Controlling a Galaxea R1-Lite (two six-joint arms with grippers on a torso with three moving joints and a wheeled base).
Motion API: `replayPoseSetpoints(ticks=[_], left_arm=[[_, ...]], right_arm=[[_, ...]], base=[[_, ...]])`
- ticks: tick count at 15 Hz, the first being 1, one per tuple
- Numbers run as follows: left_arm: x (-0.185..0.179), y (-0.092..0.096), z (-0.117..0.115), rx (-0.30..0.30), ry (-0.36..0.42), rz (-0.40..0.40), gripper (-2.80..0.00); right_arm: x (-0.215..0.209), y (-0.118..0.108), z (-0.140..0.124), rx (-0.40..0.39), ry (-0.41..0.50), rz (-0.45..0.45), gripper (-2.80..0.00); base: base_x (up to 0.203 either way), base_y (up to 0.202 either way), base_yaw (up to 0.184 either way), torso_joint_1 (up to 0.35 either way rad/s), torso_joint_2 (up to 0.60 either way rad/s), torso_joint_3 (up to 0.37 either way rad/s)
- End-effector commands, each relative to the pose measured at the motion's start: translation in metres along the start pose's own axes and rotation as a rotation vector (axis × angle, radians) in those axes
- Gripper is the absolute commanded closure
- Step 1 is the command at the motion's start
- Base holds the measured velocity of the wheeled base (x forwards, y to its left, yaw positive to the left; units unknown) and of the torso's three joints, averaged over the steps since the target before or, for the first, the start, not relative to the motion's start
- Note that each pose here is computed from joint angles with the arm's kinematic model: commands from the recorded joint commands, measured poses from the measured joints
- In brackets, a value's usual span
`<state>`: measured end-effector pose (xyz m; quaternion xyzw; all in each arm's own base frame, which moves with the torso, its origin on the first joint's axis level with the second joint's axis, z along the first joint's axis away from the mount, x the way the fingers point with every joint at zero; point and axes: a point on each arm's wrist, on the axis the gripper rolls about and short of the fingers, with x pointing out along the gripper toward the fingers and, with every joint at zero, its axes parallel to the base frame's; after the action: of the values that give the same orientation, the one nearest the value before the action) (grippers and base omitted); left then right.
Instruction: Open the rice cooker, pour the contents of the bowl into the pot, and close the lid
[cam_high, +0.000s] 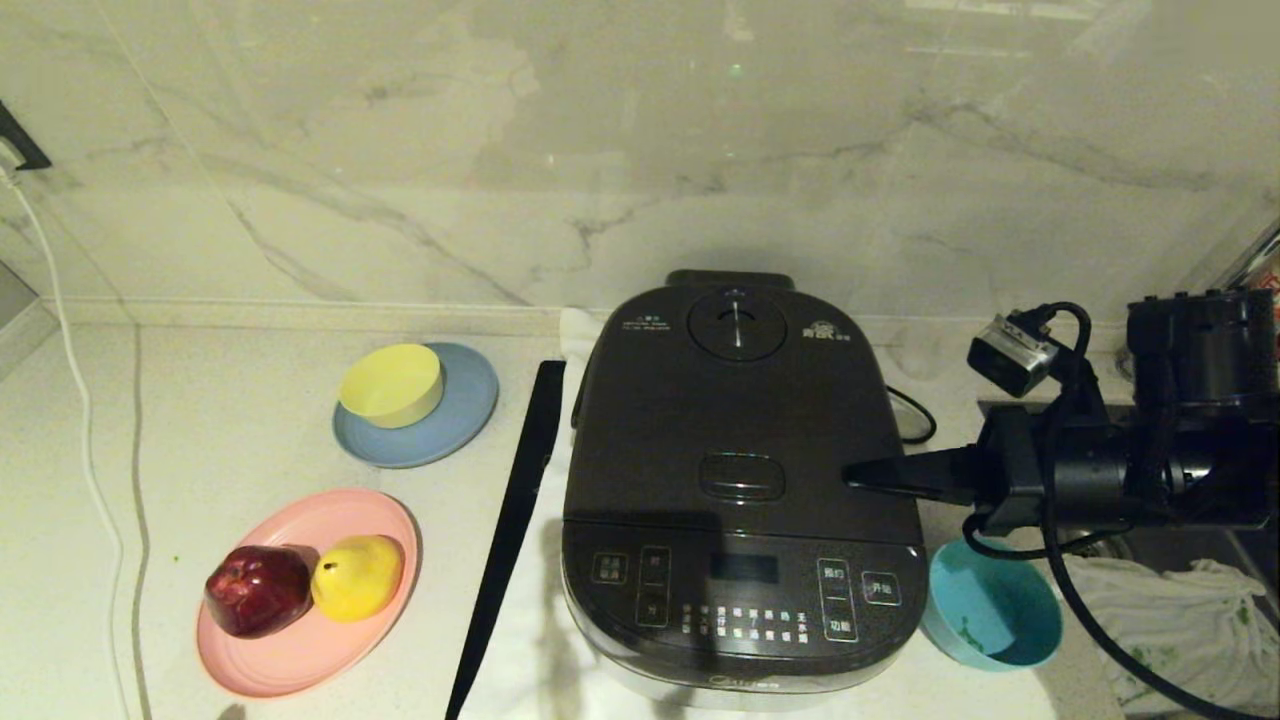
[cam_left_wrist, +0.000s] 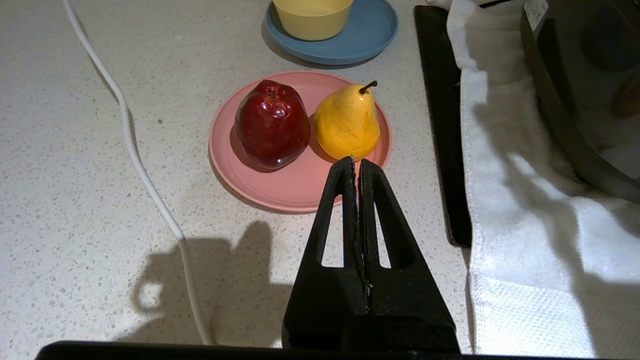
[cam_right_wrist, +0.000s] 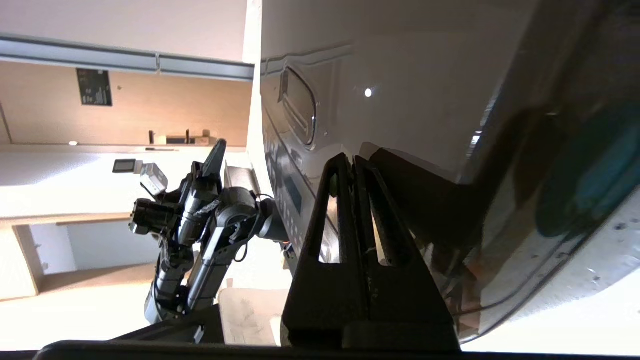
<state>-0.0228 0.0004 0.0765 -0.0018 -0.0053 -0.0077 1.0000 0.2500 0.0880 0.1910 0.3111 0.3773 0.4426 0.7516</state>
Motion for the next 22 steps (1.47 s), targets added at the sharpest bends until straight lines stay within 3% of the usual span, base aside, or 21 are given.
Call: replayPoseSetpoints(ticks=[1, 5, 9, 12, 16, 22], left_arm=[[0.0, 0.0, -0.001, -0.001, 0.003, 0.0, 0.0], [0.0, 0.0, -0.001, 0.0, 0.001, 0.0, 0.0], [0.0, 0.0, -0.001, -0.001, 0.002, 0.0, 0.0], [0.0, 0.0, -0.001, -0.001, 0.003, 0.0, 0.0], [0.0, 0.0, -0.001, -0.001, 0.001, 0.0, 0.0], [0.0, 0.0, -0.001, -0.001, 0.001, 0.0, 0.0]], right_arm=[[-0.013, 0.019, 0.001, -0.052, -0.038, 0.031, 0.0], [-0.037, 0.054, 0.0, -0.139, -0.118, 0.052, 0.0], [-0.057, 0.079, -0.007, -0.119, -0.153, -0.034, 0.0], [-0.063, 0.093, -0.019, -0.091, -0.067, -0.165, 0.0], [-0.04, 0.1, -0.042, -0.139, 0.073, -0.277, 0.0], [-0.027, 0.087, -0.055, -0.104, 0.146, -0.326, 0.0]], base=[[0.0, 0.0, 0.0, 0.0, 0.0, 0.0], [0.0, 0.0, 0.0, 0.0, 0.0, 0.0], [0.0, 0.0, 0.0, 0.0, 0.0, 0.0], [0.0, 0.0, 0.0, 0.0, 0.0, 0.0], [0.0, 0.0, 0.0, 0.0, 0.0, 0.0], [0.0, 0.0, 0.0, 0.0, 0.0, 0.0]])
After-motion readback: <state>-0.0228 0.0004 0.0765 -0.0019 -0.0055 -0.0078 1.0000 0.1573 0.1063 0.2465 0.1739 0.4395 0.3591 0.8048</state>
